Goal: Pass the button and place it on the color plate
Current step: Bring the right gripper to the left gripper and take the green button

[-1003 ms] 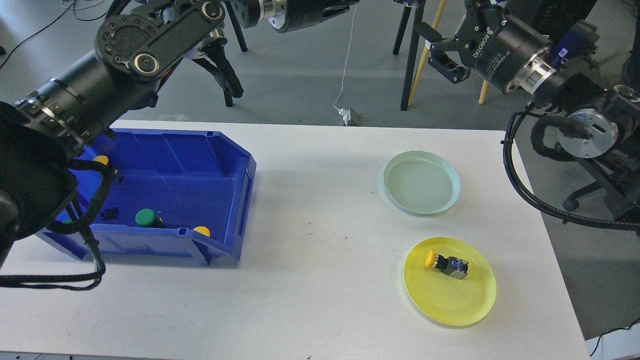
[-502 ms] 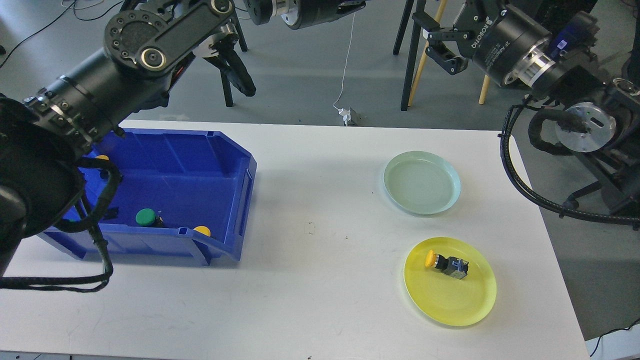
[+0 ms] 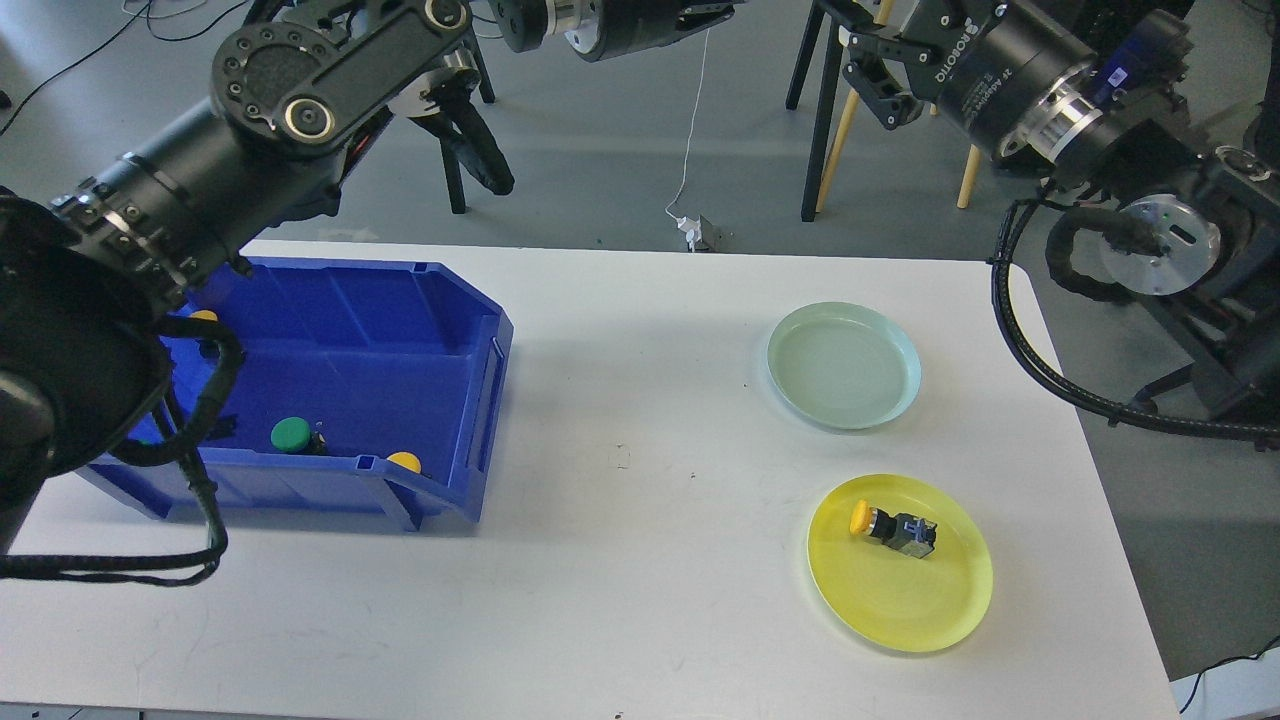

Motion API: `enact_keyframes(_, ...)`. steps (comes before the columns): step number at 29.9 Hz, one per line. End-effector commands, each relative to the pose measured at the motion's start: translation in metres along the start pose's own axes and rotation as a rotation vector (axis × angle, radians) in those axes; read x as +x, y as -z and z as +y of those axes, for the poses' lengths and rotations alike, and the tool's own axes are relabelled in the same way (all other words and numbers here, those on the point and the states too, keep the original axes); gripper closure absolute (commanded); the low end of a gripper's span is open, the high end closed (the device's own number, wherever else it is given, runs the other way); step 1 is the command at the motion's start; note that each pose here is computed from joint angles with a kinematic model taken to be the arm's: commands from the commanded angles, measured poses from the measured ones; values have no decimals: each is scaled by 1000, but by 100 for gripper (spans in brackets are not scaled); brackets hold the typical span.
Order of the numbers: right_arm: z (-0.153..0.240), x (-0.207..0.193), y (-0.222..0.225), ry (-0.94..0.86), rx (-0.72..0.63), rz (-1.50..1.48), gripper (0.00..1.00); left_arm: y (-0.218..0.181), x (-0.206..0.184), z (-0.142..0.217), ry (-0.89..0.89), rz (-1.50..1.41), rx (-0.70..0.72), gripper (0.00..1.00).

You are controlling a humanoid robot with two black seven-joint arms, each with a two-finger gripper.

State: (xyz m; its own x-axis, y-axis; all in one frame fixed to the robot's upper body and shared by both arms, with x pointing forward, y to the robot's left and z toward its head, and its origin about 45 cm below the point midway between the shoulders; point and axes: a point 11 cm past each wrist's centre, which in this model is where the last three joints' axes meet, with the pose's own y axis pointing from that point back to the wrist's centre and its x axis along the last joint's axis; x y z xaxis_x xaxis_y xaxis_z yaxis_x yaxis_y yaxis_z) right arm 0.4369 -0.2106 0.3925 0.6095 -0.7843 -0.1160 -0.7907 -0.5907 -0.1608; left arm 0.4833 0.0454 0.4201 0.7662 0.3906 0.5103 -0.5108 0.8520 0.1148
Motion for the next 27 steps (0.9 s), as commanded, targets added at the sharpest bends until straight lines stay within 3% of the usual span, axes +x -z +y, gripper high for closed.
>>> enact_keyframes(1,0,0,0,1,-1,2,53,0,1,1,-1,0,1,62)
enact_keyframes(9,1,1,-3,6,-8,4,75,1,0,0,-1,5,0,61)
enact_keyframes(12,1,2,-3,5,-8,4,77,1,0,1,-2,5,-1,59)
enact_keyframes(15,0,1,-2,11,-6,4,78,2,0,1,-2,6,1,43)
enact_keyframes(17,0,1,-2,11,-6,4,79,3,0,1,-4,8,0,28)
enact_keyframes(19,1,2,-2,10,-6,5,79,3,1,1,-4,8,1,7)
enact_keyframes(27,1,3,0,7,-3,7,80,6,-2,1,2,7,10,1)
